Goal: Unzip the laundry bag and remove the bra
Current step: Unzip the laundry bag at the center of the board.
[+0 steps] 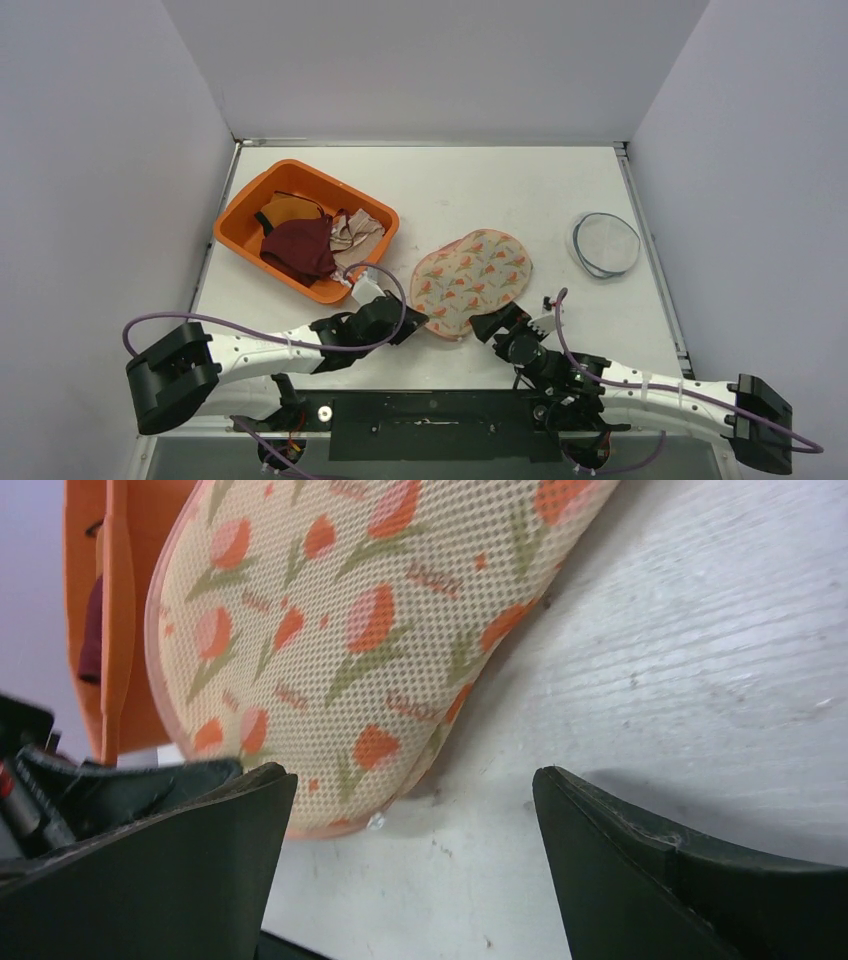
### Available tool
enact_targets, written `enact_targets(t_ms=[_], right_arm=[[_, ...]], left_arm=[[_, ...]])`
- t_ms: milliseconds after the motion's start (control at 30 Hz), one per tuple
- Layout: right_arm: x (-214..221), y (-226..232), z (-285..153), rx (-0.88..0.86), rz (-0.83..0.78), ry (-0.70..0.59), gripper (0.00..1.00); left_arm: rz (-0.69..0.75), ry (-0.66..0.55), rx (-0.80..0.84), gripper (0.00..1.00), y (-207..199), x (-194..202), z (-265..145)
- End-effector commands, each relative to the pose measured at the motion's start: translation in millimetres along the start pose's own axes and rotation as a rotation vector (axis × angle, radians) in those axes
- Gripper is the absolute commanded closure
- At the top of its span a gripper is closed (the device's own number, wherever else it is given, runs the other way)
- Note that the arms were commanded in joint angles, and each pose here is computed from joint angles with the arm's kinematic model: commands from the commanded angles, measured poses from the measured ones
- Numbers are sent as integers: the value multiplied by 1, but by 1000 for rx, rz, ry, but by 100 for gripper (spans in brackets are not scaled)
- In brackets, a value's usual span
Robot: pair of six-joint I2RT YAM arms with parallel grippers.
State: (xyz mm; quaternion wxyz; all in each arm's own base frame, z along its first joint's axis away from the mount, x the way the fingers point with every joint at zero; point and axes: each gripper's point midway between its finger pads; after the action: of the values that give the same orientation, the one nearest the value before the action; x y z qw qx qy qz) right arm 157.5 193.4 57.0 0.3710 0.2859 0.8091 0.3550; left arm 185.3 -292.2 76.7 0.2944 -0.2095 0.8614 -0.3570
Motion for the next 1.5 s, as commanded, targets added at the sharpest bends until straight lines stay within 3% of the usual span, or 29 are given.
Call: enact_targets(t_ms=[0, 333, 433, 567, 700, 900, 1033, 1133, 1233, 1367, 1467], right_arm=[[-21, -2, 16, 16, 99, -106, 7], [-39, -14, 63, 98, 15, -66, 24], [-44, -16, 76, 137, -57, -39, 36], [-48, -25, 95, 216, -227, 22, 52], [-52, -20, 114, 283, -467, 94, 59], [-57, -22, 131, 396, -761, 169, 57], [-67, -20, 136, 469, -903, 158, 44], [-78, -3, 132, 484, -917, 88, 23], [-81, 28, 116, 439, -909, 17, 14], [-78, 75, 89, 343, -917, -40, 12], [-60, 112, 66, 186, -918, -38, 16]], left_arm=[[-46, -101, 64, 90, -23, -14, -2], [135, 37, 41, 30, -24, 16, -10], [201, 57, 18, 23, -18, 15, -21], [265, 92, 22, 21, -12, 15, -39], [323, 116, 32, 21, -9, 14, -57], [366, 67, 61, 21, -12, 1, -73], [375, 39, 66, 21, -11, -6, -78], [380, 27, 70, 21, -10, -9, -80], [383, 15, 66, 20, -8, -13, -83], [387, -9, 74, 20, -11, -20, -90], [390, -37, 69, 21, -12, -29, -97]])
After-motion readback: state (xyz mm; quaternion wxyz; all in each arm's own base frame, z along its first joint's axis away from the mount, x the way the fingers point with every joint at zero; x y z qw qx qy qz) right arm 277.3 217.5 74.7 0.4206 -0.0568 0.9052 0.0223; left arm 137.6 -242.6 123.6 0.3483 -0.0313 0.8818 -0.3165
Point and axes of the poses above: each gripper's point midway between its finger pads, its own z axis out along the fingers, its own y axis along the line the jaws close on, x = y × z, and after that the axes turned 7 degrees about z, right-handed
